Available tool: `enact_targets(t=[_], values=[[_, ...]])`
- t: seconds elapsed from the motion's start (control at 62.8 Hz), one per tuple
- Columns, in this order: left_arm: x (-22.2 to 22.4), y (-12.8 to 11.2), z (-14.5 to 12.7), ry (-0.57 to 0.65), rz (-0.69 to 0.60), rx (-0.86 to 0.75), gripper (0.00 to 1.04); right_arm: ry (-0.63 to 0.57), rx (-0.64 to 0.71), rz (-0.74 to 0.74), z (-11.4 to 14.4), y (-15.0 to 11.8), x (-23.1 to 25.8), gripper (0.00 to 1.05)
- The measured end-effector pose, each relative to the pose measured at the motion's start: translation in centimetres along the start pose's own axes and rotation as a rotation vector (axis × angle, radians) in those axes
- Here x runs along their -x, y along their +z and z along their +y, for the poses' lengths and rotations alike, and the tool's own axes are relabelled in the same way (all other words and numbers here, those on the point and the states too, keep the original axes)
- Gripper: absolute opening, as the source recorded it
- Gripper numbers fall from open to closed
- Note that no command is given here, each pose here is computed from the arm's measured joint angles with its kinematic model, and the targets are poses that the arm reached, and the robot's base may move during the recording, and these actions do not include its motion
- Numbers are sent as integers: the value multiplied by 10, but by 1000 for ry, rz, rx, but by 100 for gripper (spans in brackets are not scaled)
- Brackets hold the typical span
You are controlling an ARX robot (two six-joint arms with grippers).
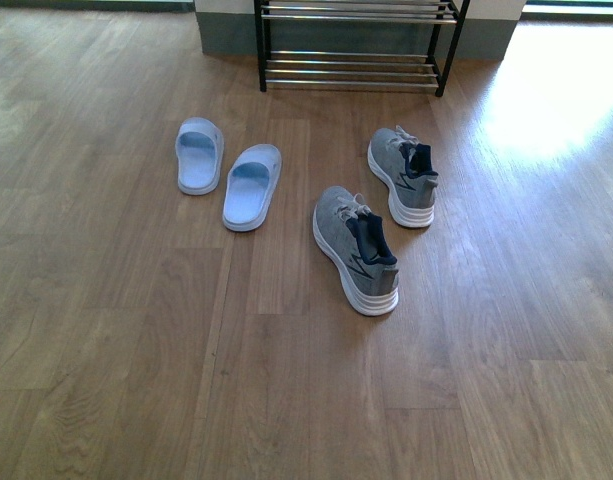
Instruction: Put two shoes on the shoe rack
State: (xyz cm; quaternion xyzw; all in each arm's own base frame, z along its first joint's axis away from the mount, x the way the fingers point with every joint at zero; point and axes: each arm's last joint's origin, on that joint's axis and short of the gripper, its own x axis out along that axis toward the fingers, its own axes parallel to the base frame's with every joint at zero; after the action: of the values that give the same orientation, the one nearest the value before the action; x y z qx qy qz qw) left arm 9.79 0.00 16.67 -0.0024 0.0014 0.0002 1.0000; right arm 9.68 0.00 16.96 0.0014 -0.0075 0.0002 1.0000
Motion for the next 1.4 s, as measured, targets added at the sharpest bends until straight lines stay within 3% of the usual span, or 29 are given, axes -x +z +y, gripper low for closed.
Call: enact_targets(t=[1.402], values=[[0,0,0,0,0,0,95,0,0,0,0,0,0,95]])
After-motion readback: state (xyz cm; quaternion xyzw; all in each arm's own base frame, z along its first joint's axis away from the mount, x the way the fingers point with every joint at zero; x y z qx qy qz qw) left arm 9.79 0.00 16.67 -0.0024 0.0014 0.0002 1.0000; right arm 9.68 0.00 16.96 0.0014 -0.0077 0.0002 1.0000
